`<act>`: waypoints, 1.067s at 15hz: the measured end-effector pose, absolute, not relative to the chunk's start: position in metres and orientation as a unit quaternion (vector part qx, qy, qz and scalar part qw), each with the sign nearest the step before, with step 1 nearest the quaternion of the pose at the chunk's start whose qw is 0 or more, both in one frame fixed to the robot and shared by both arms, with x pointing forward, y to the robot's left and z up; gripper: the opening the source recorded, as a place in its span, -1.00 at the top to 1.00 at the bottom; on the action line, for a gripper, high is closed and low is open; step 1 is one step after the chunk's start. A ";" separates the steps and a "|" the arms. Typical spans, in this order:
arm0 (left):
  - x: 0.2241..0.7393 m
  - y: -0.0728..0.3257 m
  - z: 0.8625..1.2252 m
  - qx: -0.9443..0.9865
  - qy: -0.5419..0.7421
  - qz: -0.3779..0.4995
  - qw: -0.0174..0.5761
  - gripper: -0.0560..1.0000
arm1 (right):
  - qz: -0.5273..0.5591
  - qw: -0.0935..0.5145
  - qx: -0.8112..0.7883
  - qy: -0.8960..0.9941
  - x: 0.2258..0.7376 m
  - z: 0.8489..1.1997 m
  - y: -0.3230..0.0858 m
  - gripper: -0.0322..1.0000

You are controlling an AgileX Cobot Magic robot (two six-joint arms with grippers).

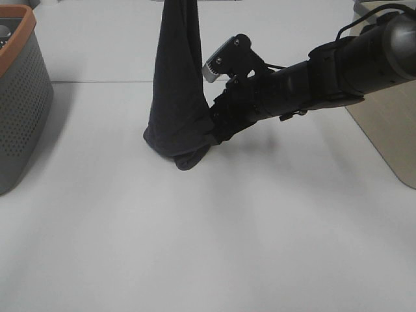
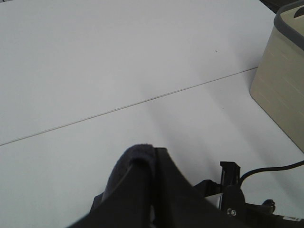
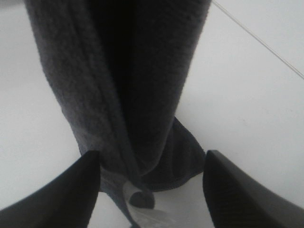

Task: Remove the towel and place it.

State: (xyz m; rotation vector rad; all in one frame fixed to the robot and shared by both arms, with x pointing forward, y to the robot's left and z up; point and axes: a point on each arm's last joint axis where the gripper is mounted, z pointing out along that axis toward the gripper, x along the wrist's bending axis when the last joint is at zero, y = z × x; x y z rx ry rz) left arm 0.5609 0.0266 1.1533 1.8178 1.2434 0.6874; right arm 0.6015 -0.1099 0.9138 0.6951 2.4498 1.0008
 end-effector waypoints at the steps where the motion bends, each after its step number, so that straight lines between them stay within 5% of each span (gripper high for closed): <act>1: 0.561 0.027 1.153 0.721 0.493 0.272 0.405 0.89 | 0.369 0.186 0.252 0.875 0.600 0.911 -0.107 -0.28; 16: 0.563 0.026 1.156 0.720 0.477 0.290 0.412 0.89 | 0.405 0.096 0.304 0.857 0.581 0.899 -0.104 0.15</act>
